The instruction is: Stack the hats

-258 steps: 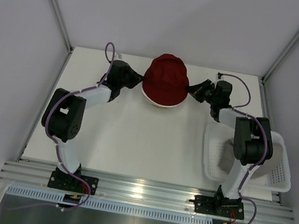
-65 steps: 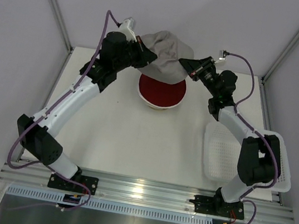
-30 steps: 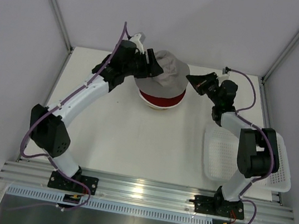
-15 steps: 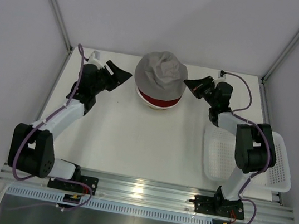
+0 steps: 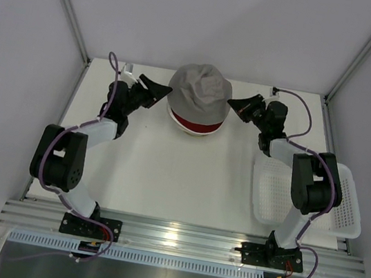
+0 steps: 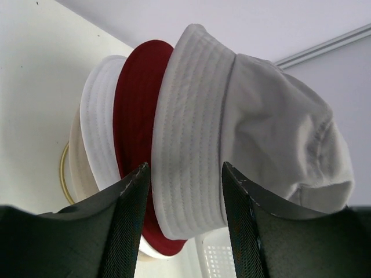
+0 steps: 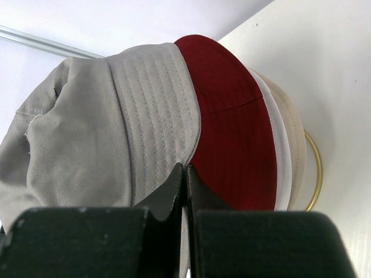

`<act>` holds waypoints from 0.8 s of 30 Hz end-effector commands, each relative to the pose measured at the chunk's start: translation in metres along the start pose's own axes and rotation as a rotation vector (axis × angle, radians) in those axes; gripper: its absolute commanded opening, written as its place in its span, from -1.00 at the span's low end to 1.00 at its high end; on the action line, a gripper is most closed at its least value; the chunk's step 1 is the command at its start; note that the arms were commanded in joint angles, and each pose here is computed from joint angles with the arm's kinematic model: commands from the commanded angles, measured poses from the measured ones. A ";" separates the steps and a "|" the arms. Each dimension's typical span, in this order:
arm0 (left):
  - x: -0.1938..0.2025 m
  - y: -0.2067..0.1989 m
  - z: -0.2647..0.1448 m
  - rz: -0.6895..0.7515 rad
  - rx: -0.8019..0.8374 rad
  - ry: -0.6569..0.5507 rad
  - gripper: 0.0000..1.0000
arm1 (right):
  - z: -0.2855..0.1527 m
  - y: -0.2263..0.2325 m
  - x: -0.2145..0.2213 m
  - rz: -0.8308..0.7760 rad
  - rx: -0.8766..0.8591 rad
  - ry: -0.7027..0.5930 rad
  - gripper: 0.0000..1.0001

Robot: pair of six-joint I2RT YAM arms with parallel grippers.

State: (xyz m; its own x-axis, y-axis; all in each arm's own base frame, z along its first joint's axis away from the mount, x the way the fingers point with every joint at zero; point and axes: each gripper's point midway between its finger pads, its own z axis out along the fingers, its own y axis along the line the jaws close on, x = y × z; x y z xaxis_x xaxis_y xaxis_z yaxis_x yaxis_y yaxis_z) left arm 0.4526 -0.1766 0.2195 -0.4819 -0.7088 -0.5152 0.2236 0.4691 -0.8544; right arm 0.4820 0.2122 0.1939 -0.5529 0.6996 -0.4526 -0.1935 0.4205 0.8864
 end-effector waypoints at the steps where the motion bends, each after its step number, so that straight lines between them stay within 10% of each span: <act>1: -0.015 -0.017 0.010 0.015 0.078 -0.037 0.13 | 0.006 0.006 -0.004 -0.041 -0.005 -0.004 -1.00; 12: -0.018 -0.029 0.030 0.036 0.138 -0.034 0.03 | 0.007 0.017 -0.006 -0.029 -0.036 0.005 -1.00; 20: -0.013 -0.012 0.044 -0.062 0.113 -0.055 -0.97 | 0.004 0.002 -0.003 0.034 0.005 -0.017 -1.00; 24: -0.002 0.003 0.050 -0.089 0.000 -0.032 -0.99 | -0.001 -0.003 -0.005 0.055 0.019 -0.029 -1.00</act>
State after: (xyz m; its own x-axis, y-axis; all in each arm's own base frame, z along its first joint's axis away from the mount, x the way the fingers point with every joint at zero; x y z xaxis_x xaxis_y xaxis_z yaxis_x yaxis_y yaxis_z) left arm 0.4891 -0.1927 0.2004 -0.4963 -0.7474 -0.4417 0.1929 0.4011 -0.8955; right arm 0.4835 0.2117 0.1915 -0.5609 0.7173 -0.4134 -0.1547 0.3998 0.9035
